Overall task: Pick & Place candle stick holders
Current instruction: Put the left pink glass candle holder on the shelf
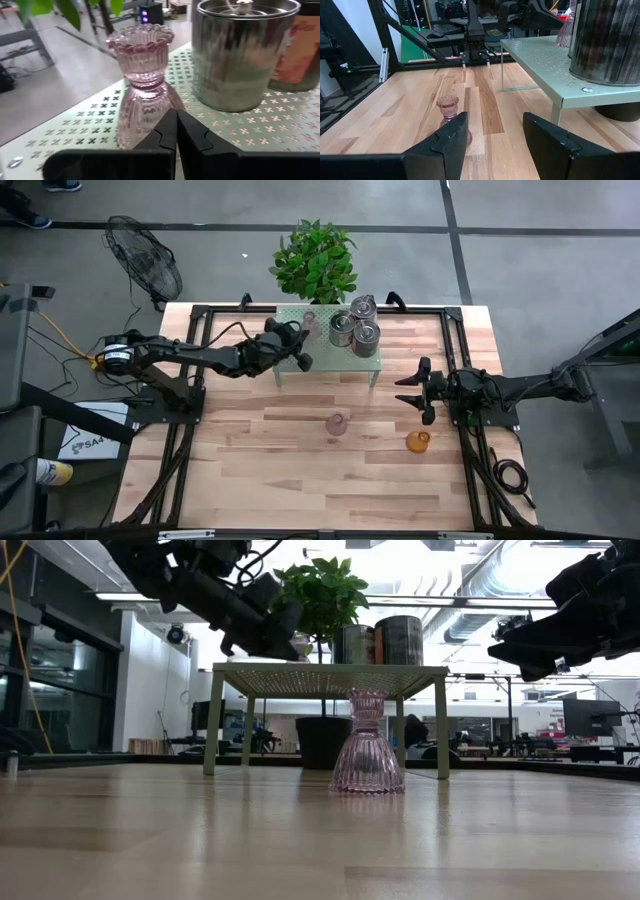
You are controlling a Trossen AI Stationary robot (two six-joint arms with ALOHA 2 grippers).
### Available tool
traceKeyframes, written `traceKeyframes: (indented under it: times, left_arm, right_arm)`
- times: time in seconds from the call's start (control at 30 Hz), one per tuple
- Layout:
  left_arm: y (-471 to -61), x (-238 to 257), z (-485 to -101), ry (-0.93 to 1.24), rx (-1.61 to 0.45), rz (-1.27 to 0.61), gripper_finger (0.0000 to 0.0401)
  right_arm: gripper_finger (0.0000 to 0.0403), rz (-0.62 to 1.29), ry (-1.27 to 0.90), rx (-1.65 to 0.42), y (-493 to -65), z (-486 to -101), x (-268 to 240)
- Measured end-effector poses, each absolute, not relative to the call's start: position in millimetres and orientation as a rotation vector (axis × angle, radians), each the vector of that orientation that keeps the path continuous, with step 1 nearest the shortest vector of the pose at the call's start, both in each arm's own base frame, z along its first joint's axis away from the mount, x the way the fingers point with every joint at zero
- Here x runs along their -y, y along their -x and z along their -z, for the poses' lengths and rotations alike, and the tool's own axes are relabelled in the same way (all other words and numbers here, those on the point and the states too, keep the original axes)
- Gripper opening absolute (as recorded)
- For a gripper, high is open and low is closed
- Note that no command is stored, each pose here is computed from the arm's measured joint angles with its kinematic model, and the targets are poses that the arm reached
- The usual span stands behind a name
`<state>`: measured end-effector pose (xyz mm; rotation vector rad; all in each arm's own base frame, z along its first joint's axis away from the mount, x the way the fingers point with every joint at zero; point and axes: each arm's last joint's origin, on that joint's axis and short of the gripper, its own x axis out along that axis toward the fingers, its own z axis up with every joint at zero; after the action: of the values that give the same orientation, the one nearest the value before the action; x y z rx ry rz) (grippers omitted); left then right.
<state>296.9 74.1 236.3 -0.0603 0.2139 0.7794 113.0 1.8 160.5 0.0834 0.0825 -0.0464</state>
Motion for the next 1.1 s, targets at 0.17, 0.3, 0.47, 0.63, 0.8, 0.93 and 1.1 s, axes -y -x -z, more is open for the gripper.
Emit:
traceKeyframes:
  times: [0.17,0.3,0.47,0.63,0.8,0.93,1.1]
  left_arm:
    - [-296.2,-75.3,-235.7,0.081,-0.209,-0.803,0.0]
    - [-295.4,-74.0,-235.2,0.072,-0.213,-0.852,0.0]
    - [-294.8,-74.7,-234.2,0.083,-0.216,-0.863,0.0]
    - [-294.6,-75.4,-233.7,0.087,-0.208,-0.896,0.0]
    - [-293.6,-76.3,-233.7,0.093,-0.195,-0.949,0.0]
    - [-293.1,-80.6,-234.1,0.102,-0.192,-0.936,0.0]
    - [-290.9,-91.9,-233.7,0.141,-0.187,-0.915,0.0]
  right_arm:
    - [0.0185,0.047,-0.083,-0.083,-113.0,-160.5,-1.8]
    - [0.0185,0.046,-0.083,-0.082,-113.0,-160.5,-1.8]
    - [0.0185,0.046,-0.083,-0.083,-113.1,-160.5,-1.9]
    - [0.0185,0.046,-0.084,-0.082,-113.0,-160.5,-1.8]
    - [0.0185,0.046,-0.084,-0.083,-113.1,-160.4,-1.9]
    - [0.0185,0.046,-0.084,-0.083,-113.1,-160.4,-1.9]
    - [0.0185,0.046,-0.084,-0.083,-113.1,-160.5,-1.8]
